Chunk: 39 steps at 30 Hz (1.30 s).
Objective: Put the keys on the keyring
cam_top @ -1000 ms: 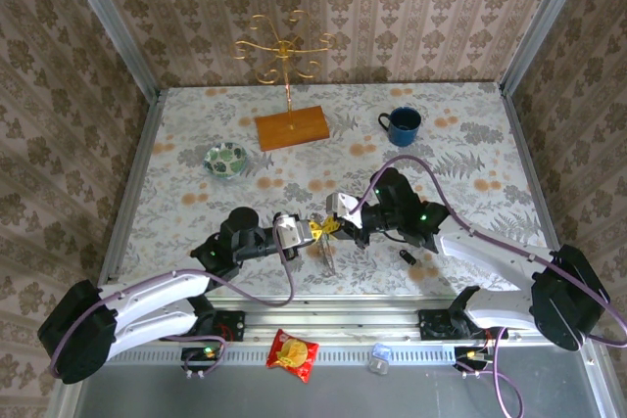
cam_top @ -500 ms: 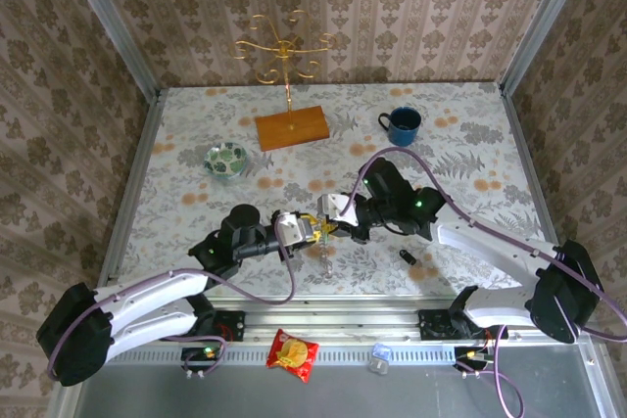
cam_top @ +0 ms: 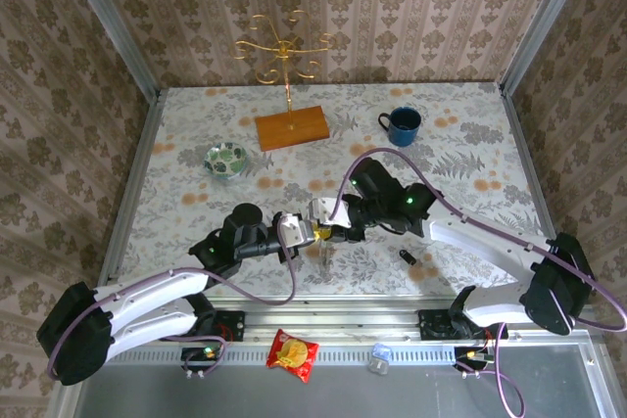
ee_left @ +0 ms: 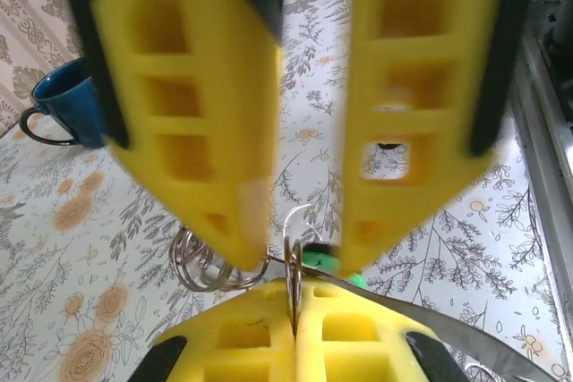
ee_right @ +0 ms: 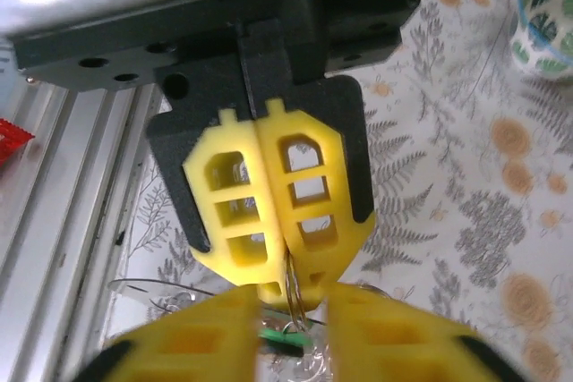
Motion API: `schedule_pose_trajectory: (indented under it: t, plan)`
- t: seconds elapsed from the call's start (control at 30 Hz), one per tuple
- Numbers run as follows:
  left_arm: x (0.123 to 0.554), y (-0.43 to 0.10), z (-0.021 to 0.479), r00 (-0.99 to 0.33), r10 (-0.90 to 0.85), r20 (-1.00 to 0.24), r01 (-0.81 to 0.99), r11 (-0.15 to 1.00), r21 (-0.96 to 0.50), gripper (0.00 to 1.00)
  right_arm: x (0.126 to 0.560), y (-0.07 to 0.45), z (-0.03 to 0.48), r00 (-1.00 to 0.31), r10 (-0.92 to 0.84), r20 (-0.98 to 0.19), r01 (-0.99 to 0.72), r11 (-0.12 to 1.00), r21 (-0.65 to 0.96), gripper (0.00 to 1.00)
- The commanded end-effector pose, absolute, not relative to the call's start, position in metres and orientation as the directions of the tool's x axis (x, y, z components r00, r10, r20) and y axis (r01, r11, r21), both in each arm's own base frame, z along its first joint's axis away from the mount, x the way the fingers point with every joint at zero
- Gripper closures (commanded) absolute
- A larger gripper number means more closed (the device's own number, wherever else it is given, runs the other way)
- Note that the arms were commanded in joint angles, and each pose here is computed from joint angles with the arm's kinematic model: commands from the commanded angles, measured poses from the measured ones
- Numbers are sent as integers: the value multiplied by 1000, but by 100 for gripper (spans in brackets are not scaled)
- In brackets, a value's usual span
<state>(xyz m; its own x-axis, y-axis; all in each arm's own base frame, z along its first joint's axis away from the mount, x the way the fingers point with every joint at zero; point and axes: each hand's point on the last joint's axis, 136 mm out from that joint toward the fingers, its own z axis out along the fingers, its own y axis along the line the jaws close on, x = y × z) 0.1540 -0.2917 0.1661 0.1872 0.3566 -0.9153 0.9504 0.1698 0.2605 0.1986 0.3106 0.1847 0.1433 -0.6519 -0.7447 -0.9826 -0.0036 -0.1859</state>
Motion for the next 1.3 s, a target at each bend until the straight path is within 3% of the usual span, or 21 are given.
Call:
schedule_pose_trajectory:
  t: [0.0,0.07,0.13,0.47,0.87,1.17,1.27]
  plan:
    - [154,-298,192,235,287,-929,941,172,291,100,198,305,209,61,-518,-853,-988,88,-124,58]
    - [154,-298,193,237,272,-933,940,176,291,100,201,296,208,21,-457,-889,-984,150,-100,50]
    - [153,-297,193,237,264,-935,941,176,288,100,201,291,203,8,-435,-900,-977,187,-99,48]
    - [149,-297,196,234,227,-945,946,170,275,100,212,293,176,-75,-446,-892,-969,245,-41,54]
    - [149,-296,198,236,214,-948,944,179,276,100,198,304,154,-148,-419,-896,-982,170,83,51]
    - [150,-296,201,245,208,-947,941,184,284,100,199,309,153,-154,-403,-902,-983,154,99,71]
    - [151,-296,200,247,211,-946,939,188,287,100,198,309,155,-152,-403,-903,-984,150,98,85]
